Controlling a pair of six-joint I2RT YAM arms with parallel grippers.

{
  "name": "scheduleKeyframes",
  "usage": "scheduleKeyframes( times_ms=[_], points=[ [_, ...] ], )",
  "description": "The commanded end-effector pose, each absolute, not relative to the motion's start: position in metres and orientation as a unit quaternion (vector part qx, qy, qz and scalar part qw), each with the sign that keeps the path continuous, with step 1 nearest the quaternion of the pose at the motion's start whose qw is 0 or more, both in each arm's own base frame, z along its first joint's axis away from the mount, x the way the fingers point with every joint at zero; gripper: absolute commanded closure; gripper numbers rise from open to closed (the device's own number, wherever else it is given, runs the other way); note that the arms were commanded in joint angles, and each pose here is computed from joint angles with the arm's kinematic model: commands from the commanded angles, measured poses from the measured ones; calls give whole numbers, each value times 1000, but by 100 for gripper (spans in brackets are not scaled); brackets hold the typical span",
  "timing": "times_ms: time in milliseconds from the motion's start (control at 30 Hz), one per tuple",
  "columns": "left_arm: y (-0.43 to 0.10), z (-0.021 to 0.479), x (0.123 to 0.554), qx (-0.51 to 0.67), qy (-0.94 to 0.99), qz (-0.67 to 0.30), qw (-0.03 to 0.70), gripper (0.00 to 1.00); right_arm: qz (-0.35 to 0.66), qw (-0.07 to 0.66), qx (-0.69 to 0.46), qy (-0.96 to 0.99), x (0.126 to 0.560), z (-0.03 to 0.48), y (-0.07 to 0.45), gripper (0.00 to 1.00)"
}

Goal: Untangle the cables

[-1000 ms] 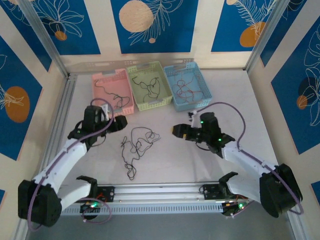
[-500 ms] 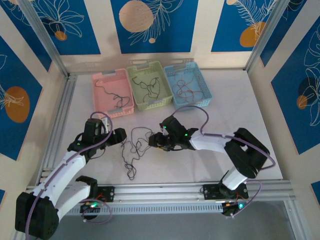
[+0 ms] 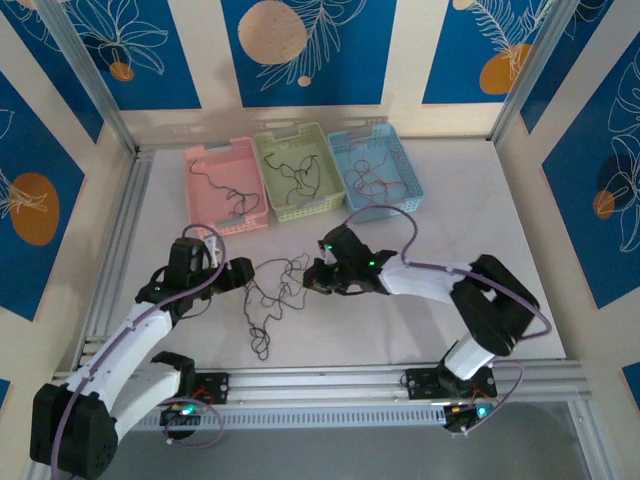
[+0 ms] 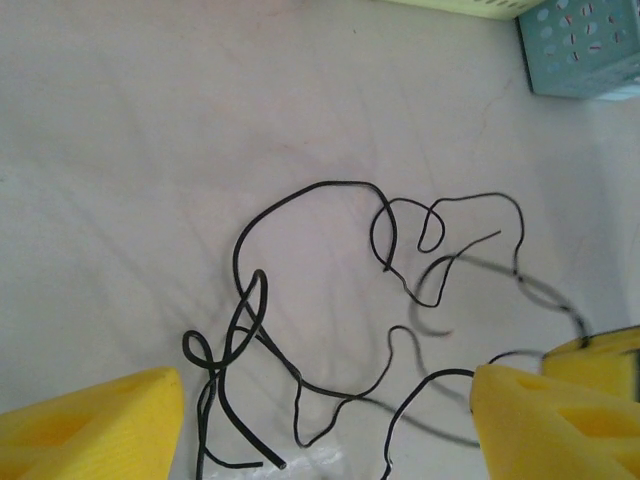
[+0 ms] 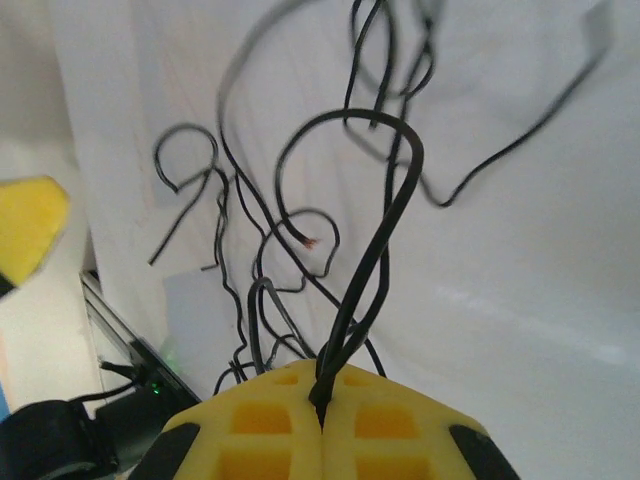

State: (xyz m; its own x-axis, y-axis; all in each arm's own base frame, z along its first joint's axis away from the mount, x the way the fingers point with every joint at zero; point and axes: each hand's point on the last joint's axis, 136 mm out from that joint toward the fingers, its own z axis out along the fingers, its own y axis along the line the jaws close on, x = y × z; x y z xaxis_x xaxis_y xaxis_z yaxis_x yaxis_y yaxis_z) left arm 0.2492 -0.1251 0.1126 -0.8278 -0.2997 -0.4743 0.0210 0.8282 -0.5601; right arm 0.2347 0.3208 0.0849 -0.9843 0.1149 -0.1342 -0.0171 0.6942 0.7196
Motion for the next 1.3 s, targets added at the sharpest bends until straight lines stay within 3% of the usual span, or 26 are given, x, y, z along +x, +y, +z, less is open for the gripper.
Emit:
scheduleKeyframes(
  times_ms=[0,300,667,900,1267],
  points=[
    [-135,106,245,-57,915,-296,268,24,386,89,26,918,236,82,295,100],
    [-163,109,245,-5,924,-286,254,30,394,98,27,914,240,78,283,100],
    [-238,123,236,145,914,-298,234,35,405,93,44,909,241,73,277,100],
    [-275,92,232,223,921,-251,195,37,413,91,49,905,241,73,274,100],
    [-280,49,230,234,940,-194,157,46,422,90,55,900,242,73,270,100]
  ],
)
